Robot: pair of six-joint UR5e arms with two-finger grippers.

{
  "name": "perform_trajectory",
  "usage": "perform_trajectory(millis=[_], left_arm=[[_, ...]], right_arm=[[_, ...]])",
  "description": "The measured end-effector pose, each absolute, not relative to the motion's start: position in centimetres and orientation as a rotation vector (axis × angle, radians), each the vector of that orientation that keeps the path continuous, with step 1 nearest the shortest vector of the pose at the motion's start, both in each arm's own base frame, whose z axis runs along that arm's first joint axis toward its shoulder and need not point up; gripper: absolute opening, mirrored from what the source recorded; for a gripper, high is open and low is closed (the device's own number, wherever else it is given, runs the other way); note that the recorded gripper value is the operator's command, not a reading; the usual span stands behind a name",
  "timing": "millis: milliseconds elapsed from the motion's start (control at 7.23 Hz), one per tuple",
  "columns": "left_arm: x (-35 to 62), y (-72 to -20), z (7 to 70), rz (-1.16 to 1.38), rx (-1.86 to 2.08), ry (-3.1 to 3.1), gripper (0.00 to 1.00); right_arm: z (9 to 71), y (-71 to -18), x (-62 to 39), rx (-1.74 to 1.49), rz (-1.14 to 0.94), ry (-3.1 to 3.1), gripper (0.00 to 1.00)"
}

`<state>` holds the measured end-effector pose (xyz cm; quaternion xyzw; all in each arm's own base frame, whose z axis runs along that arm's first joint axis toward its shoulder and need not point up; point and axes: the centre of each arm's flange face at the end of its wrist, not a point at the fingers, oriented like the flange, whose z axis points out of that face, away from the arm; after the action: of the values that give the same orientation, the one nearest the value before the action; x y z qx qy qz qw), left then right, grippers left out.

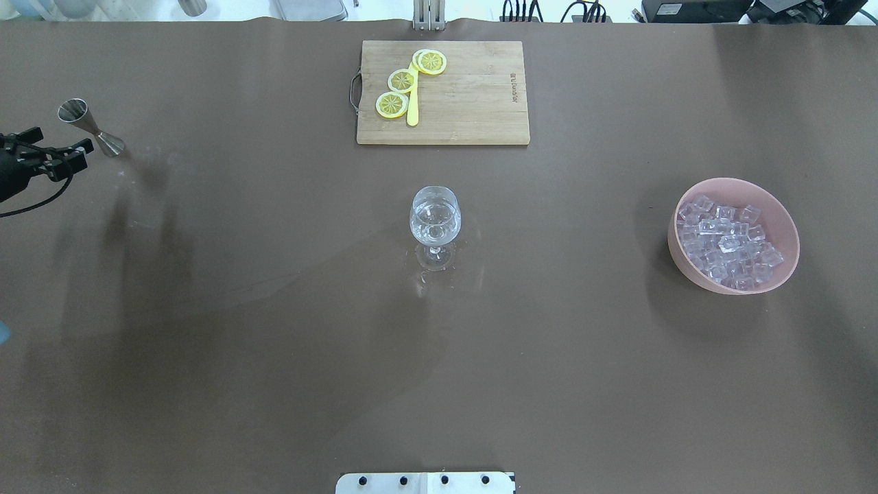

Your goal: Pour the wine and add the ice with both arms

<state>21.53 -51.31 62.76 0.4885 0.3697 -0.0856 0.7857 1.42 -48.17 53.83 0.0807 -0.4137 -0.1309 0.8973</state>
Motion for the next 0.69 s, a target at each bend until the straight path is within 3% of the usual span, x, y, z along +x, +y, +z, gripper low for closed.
perform_trajectory(millis=[691], left_arm=[[24.1,-53.8,63.6,-0.252,1.003,0.813,0.98]], right_arm=[[53.9,-48.1,1.4,0.166,-0.271,-0.857,1.00]])
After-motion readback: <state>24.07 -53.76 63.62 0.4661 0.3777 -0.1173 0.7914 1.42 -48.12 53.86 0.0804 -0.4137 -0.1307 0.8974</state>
